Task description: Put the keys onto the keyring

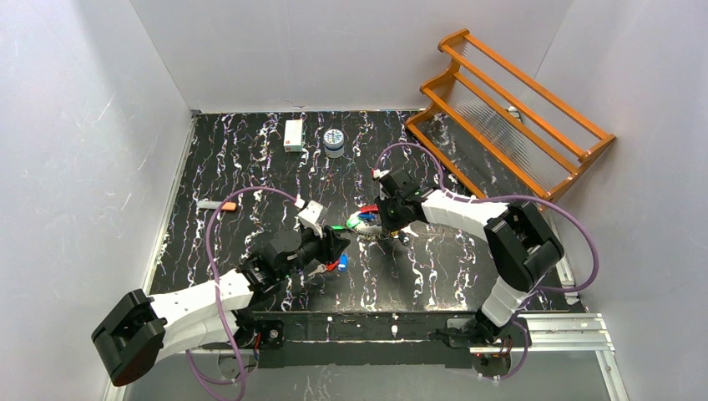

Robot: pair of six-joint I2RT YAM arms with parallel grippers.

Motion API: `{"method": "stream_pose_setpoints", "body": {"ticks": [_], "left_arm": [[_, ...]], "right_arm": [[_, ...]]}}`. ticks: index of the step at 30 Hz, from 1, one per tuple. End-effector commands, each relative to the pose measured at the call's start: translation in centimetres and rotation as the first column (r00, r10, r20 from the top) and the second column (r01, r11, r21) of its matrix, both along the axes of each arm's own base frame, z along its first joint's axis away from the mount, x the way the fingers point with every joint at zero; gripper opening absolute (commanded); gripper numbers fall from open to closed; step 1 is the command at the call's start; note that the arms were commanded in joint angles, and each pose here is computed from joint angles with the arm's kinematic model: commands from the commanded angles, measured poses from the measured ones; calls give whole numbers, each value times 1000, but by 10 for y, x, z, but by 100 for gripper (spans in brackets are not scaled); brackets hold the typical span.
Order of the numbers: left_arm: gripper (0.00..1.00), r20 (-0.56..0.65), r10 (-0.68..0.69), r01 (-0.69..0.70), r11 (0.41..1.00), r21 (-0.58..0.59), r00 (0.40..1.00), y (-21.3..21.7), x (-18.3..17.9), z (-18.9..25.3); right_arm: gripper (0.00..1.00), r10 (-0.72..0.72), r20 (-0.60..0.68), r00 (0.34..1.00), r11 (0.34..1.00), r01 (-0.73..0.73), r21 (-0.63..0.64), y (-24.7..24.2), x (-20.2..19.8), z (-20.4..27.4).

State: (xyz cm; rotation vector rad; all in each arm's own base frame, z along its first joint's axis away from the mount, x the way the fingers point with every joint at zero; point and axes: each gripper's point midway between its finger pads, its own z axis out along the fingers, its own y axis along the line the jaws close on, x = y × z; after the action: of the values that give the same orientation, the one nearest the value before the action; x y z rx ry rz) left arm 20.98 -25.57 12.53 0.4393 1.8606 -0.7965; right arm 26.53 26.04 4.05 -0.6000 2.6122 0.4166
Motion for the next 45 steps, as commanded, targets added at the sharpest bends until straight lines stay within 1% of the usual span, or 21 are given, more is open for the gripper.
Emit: {"method": "stream_pose_setpoints", "body": {"ticks": [1,5,9,13,16,18,23,24,26,29,32,33,38,42,45], "left_arm": [[36,13,6,-6,1000,-14,1000,1,0,4],[36,13,7,-7,1000,-13,1000,1,0,3],[36,12,8,-8,1000,-12,1000,2,0,3],[36,12,6,-6,1000,-14,1000,2,-1,3],[36,15,7,-7,1000,-14,1000,2,-1,4],[36,19,10,-9,1000,-17,1000,3,-1,5],[36,25,12,-11,1000,-16,1000,4,-1,6],[36,27,12,-12,1000,-17,1000,5,-1,7],[36,29,13,-13,1000,-15,999,5,-1,7],[36,45,11,-11,1000,-6,999,6,0,10],[36,67,8,-8,1000,5,998,8,0,14],[36,74,7,-7,1000,6,997,8,0,16],[36,134,-13,10,1000,25,991,10,1,28],[36,201,-54,40,996,75,978,10,1,39],[36,261,-91,62,991,119,961,10,2,49]], "right_arm": [[19,33,-6,999,999,-33,19,9,-1,-2],[20,39,-16,999,999,-38,19,9,-3,-6],[26,43,-26,999,999,-43,11,9,-3,-11],[26,43,-29,999,999,-43,-12,7,-2,-18],[24,44,-32,999,998,-45,-33,5,-2,-24],[20,47,-29,998,998,-48,-38,5,-2,-24],[3,48,10,999,997,-48,-56,2,3,-15],[1,54,16,998,997,-53,-60,1,3,-13],[1,69,26,997,996,-67,-63,0,4,-6],[1,102,50,993,993,-99,-59,0,3,7],[1,145,95,985,989,-143,-30,2,3,25],[1,172,100,980,985,-173,0,7,-1,32],[1,300,144,943,948,-312,68,15,-15,52],[1,379,165,910,914,-396,85,17,-24,63],[1,413,208,887,894,-439,95,17,-28,74]]}}
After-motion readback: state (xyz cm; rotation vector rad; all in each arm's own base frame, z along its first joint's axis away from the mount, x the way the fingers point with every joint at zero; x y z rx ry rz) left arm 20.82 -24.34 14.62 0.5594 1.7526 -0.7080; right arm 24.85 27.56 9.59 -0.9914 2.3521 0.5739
